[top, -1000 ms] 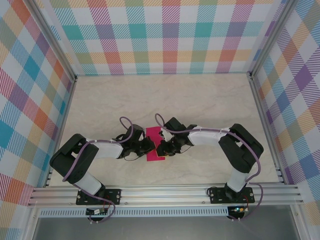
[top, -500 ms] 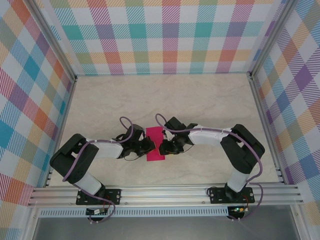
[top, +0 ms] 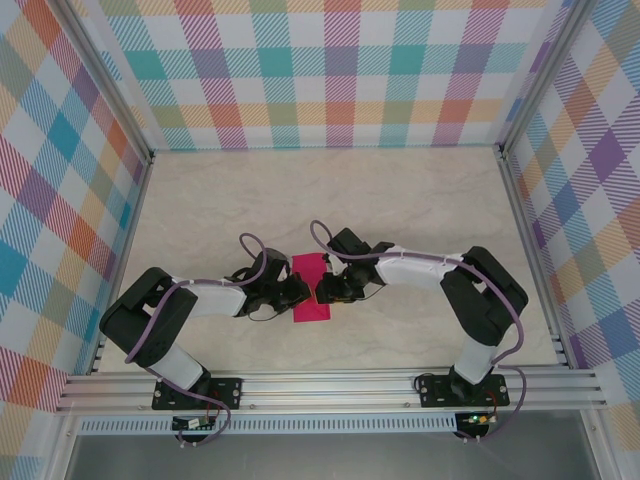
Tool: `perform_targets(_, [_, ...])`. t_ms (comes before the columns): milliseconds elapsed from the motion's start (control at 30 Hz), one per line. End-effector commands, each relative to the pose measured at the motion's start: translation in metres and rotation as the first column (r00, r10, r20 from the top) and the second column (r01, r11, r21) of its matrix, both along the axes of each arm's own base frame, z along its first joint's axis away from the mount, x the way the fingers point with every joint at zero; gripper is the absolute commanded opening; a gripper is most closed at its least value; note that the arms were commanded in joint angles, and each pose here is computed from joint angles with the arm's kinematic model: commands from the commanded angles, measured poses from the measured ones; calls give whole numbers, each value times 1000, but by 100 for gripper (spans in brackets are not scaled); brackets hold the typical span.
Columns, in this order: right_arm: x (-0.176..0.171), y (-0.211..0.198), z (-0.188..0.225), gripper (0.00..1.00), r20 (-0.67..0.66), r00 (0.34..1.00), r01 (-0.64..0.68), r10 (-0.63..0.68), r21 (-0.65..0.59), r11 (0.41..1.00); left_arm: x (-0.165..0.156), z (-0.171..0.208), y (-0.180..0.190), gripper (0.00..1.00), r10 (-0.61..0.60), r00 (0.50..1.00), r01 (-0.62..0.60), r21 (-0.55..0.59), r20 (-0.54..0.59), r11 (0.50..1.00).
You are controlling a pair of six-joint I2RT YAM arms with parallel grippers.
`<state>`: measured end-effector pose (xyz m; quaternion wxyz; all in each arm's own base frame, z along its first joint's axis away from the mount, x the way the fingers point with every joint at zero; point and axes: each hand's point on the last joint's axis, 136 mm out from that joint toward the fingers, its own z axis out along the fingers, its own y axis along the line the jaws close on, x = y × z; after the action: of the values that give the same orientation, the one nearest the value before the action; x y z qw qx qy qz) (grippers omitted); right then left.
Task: Fold a paper plane with a square sheet of paper (pick it up from the middle)
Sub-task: Fold the triangle a second time at the center of the table.
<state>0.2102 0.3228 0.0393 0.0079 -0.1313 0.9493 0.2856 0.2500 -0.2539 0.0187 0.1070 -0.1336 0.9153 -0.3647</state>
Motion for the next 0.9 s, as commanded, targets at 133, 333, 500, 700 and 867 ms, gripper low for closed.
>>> perform_targets(133, [-1, 1, -12, 34, -45, 999, 7, -8, -22, 1000, -7, -11, 4, 0, -14, 1000, 15, 51, -24, 999])
perform_targets(333, [-3, 5, -10, 29, -57, 998, 11, -11, 11, 1000, -7, -11, 4, 0, -15, 1000, 16, 51, -25, 999])
perform_targets(500, [0, 6, -8, 24, -56, 998, 20, -19, 22, 1000, -7, -11, 4, 0, -14, 1000, 15, 48, -23, 999])
perform_targets(700, [4, 1, -8, 14, -69, 997, 43, -39, 45, 998, -5, -2, 2, 0, -17, 1000, 17, 31, 2, 999])
perform_targets(867, [6, 1, -9, 5, -89, 995, 56, -47, 92, 994, -1, 4, -2, 0, -25, 1000, 25, 22, 19, 999])
